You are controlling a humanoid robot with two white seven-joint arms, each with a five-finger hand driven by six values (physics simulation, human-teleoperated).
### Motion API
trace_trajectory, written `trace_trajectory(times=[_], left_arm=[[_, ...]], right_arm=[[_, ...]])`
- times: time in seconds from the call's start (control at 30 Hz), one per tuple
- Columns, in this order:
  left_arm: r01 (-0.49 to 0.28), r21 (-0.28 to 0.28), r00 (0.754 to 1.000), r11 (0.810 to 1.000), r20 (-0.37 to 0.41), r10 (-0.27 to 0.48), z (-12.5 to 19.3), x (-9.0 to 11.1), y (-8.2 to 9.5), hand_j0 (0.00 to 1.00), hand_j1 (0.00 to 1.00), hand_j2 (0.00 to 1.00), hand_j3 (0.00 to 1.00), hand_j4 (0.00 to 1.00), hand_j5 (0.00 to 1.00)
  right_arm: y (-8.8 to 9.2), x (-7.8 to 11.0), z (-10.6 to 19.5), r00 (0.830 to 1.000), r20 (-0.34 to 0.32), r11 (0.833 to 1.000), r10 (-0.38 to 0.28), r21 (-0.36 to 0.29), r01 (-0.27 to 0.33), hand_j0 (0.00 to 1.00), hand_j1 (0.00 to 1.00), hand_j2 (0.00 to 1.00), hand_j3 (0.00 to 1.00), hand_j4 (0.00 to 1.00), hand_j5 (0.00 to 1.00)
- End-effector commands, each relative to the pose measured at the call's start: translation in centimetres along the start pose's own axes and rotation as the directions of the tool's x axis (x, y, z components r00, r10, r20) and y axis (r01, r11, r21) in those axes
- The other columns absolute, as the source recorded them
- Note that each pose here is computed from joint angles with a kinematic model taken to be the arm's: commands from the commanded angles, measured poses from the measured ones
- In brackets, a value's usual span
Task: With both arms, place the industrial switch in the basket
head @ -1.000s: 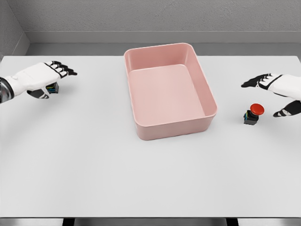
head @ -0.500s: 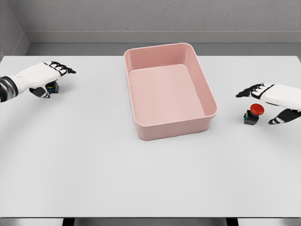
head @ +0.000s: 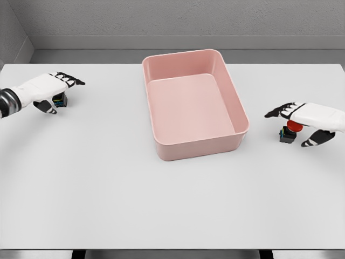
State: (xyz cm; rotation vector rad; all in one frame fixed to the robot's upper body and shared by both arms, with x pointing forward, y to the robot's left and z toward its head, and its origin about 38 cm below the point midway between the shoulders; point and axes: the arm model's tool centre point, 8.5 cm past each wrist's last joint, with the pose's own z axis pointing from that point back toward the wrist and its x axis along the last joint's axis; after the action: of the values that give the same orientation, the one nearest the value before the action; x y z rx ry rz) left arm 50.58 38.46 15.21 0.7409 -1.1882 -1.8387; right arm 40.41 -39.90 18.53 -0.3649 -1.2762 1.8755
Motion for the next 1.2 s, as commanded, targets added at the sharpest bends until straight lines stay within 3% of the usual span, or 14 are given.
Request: trace_trajectory(times=[0.0, 0.27, 0.43, 0.6, 0.9, 1.07, 1.17], left_arm=[[-0.008, 0.005, 1.000, 1.000, -0.001, 0.008, 0.0, 0.0, 0.0, 1.00, 1.00, 1.00, 1.00, 1.00, 1.00], [-0.025, 0.005, 0.998, 1.000, -0.054, 0.025, 0.0, -0.8, 0.0, 1.00, 1.00, 1.00, 1.00, 1.00, 1.00], [-0.028, 0.008, 0.999, 1.000, -0.044, 0.028, -0.3, -0.5, 0.0, 0.77, 0.77, 0.77, 0.77, 0.77, 0.77], [-0.037, -0.006, 0.997, 0.999, -0.062, 0.036, 0.1, -1.0, -0.5, 0.72, 0.72, 0.72, 0.72, 0.72, 0.72], [-0.043, -0.017, 0.998, 0.999, -0.051, 0.042, 0.2, -0.9, -0.9, 0.42, 0.42, 0.42, 0.42, 0.42, 0.42], [-0.034, -0.022, 0.999, 0.999, -0.037, 0.033, -0.1, -0.5, -0.8, 0.38, 0.38, 0.38, 0.38, 0.38, 0.38], [-0.011, 0.015, 1.000, 1.000, 0.022, 0.010, -0.4, 0.8, 0.4, 0.35, 0.35, 0.35, 0.35, 0.35, 0.35]], right_arm=[[0.5, -0.5, 0.0, 1.000, -0.016, 1.000, -0.008, 0.012, 0.008, 1.00, 1.00, 1.00, 1.00, 1.00, 1.00], [0.7, -1.2, -0.3, 0.999, -0.039, 1.000, -0.013, 0.016, 0.014, 1.00, 1.00, 1.00, 1.00, 1.00, 1.00], [0.8, -1.1, -1.1, 0.999, -0.030, 1.000, -0.013, 0.028, 0.014, 0.97, 0.97, 0.97, 0.97, 0.97, 0.97], [1.4, -1.2, -1.7, 0.999, -0.028, 0.998, -0.021, 0.052, 0.023, 0.92, 0.92, 0.92, 0.92, 0.92, 0.92], [1.3, -1.3, -1.5, 0.999, -0.032, 0.998, -0.020, 0.056, 0.022, 0.83, 0.83, 0.83, 0.83, 0.83, 0.83], [0.9, -1.5, -1.2, 0.999, -0.038, 0.999, -0.013, 0.051, 0.015, 0.80, 0.80, 0.80, 0.80, 0.80, 0.80], [0.7, -1.5, -1.2, 0.999, -0.038, 0.999, -0.010, 0.048, 0.011, 0.76, 0.76, 0.76, 0.76, 0.76, 0.76]])
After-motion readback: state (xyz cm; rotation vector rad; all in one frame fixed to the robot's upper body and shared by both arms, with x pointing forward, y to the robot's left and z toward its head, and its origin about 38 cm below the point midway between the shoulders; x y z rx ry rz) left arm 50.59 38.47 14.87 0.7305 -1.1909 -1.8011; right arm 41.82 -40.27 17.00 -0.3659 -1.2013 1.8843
